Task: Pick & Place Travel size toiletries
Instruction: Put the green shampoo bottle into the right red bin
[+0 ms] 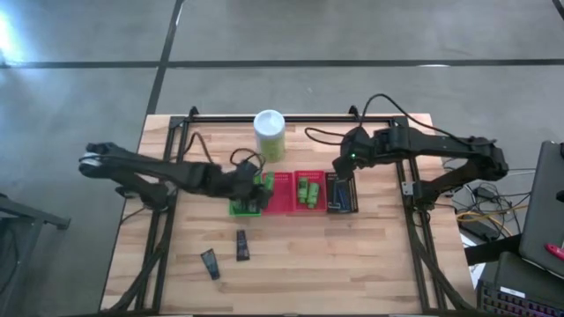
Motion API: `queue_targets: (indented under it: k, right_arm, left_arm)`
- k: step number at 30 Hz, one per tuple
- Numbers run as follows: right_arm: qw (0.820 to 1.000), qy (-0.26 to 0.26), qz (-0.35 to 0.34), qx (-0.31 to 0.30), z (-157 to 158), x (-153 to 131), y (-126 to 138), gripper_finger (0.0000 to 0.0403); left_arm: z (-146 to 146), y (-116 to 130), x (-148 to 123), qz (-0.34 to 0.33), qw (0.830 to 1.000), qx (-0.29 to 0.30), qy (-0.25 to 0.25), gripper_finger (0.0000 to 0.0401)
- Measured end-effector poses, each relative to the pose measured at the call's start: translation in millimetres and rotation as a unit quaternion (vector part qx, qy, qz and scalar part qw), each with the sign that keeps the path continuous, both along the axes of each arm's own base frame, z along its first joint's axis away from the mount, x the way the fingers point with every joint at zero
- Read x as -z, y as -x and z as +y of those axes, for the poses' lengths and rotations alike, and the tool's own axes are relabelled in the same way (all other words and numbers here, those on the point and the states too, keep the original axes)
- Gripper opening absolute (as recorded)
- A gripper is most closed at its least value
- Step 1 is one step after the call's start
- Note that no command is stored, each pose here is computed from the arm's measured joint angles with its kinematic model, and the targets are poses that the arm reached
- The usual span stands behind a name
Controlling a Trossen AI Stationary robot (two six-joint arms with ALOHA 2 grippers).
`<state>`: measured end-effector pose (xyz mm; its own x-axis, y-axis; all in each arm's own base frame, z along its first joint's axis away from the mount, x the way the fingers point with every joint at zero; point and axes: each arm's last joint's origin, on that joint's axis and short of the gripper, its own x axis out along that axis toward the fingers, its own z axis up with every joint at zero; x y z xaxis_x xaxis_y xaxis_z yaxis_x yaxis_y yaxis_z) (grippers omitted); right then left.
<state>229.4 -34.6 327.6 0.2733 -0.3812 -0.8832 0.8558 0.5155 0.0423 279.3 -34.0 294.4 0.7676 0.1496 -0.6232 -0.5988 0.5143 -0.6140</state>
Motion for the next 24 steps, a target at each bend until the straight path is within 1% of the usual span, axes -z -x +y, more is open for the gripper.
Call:
queue_targets:
  k: [2, 3, 4, 5, 7, 8, 10, 12, 15, 18, 21, 24]
  right_arm:
    - [1.000, -0.021, -0.006, -0.006, 2, 0, 2, 0.0264]
    - [0.999, -0.039, -0.012, -0.011, 3, 0, 2, 0.0266]
    - [0.998, -0.057, -0.021, -0.017, 4, 0, 2, 0.0268]
    - [0.996, -0.079, -0.040, -0.026, 5, 0, 0, 0.0270]
    - [0.986, -0.122, -0.094, -0.057, 8, -3, -6, 0.0272]
    - [0.980, -0.139, -0.126, -0.072, 9, -5, -11, 0.0272]
    - [0.964, -0.166, -0.187, -0.093, 10, -10, -19, 0.0269]
    - [0.949, -0.188, -0.235, -0.096, 9, -13, -27, 0.0264]
    - [0.927, -0.217, -0.293, -0.088, 8, -15, -41, 0.0255]
    - [0.915, -0.231, -0.321, -0.086, 7, -13, -55, 0.0248]
    - [0.918, -0.240, -0.305, -0.075, 6, -5, -68, 0.0245]
    - [0.921, -0.250, -0.293, -0.062, 7, 0, -79, 0.0247]
  left_arm:
    - [4, -1, 2, 0.008, 1.000, 0.013, -0.013, 0.0165]
    - [4, -1, 1, 0.010, 0.999, 0.029, -0.029, 0.0165]
    - [2, -1, -1, 0.006, 0.997, 0.060, -0.056, 0.0164]
    - [-2, -3, -4, -0.006, 0.990, 0.105, -0.091, 0.0164]
    - [-15, -5, -12, -0.043, 0.967, 0.184, -0.172, 0.0164]
    - [-21, -4, -14, -0.050, 0.955, 0.200, -0.213, 0.0164]
    - [-27, -3, -16, -0.039, 0.937, 0.205, -0.280, 0.0164]
    - [-25, -2, -15, -0.011, 0.927, 0.193, -0.321, 0.0164]
    - [-19, -3, -12, 0.018, 0.920, 0.184, -0.344, 0.0164]
    - [-16, -7, -6, 0.036, 0.906, 0.210, -0.365, 0.0164]
    - [-15, -14, 0, 0.056, 0.891, 0.230, -0.386, 0.0164]
    - [-16, -20, 2, 0.061, 0.887, 0.237, -0.392, 0.0164]
